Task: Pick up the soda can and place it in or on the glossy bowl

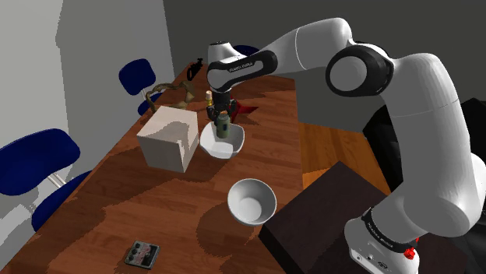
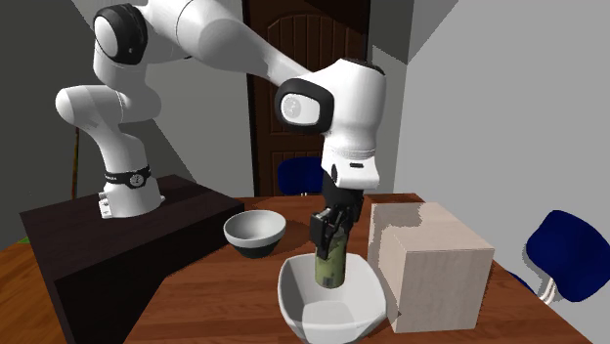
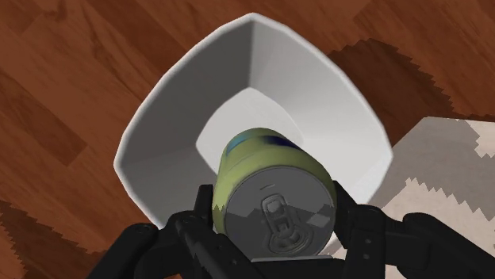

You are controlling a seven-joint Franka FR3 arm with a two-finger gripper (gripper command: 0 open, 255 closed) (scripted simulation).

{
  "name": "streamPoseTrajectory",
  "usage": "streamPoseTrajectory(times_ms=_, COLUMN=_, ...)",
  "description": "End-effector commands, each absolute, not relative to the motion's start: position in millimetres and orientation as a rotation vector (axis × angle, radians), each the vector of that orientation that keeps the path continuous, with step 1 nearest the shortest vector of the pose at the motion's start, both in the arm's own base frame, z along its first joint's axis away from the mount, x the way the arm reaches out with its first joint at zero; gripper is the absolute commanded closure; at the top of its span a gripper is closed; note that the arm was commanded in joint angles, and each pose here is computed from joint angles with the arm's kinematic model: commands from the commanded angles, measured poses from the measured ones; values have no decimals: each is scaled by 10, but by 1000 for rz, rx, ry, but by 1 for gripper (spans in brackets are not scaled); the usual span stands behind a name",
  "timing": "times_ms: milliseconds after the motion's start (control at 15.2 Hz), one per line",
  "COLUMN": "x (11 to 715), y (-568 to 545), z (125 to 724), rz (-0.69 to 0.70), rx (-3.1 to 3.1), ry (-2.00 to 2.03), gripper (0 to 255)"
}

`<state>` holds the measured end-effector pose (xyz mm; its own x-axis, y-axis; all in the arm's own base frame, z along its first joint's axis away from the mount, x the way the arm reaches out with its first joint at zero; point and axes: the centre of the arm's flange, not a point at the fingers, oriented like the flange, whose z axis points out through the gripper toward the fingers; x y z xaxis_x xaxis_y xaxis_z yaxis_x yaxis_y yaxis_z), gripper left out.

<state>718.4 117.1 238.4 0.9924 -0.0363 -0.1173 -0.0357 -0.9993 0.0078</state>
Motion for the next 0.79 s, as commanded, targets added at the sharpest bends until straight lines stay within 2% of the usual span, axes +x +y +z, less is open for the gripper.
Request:
streamPoseTrajectory(times_ms=0, x=7183, y=1167, z=2331, rz=-183, rx=3130, ry=-56, gripper=255)
streamPoseTrajectory(times_ms=462, x=7184, y=1167, z=2331, rz=-183, rx=3130, ry=-57, gripper=255)
streamPoseTrajectory(times_ms=528, x=7184, y=1167, z=2331, rz=-183, rx=3130, ry=-57, gripper=0)
streamPoseTrajectory(times_ms=726, x=7183, y=1167, z=2332, rz=-183, rx=3130, ry=-56, gripper=0)
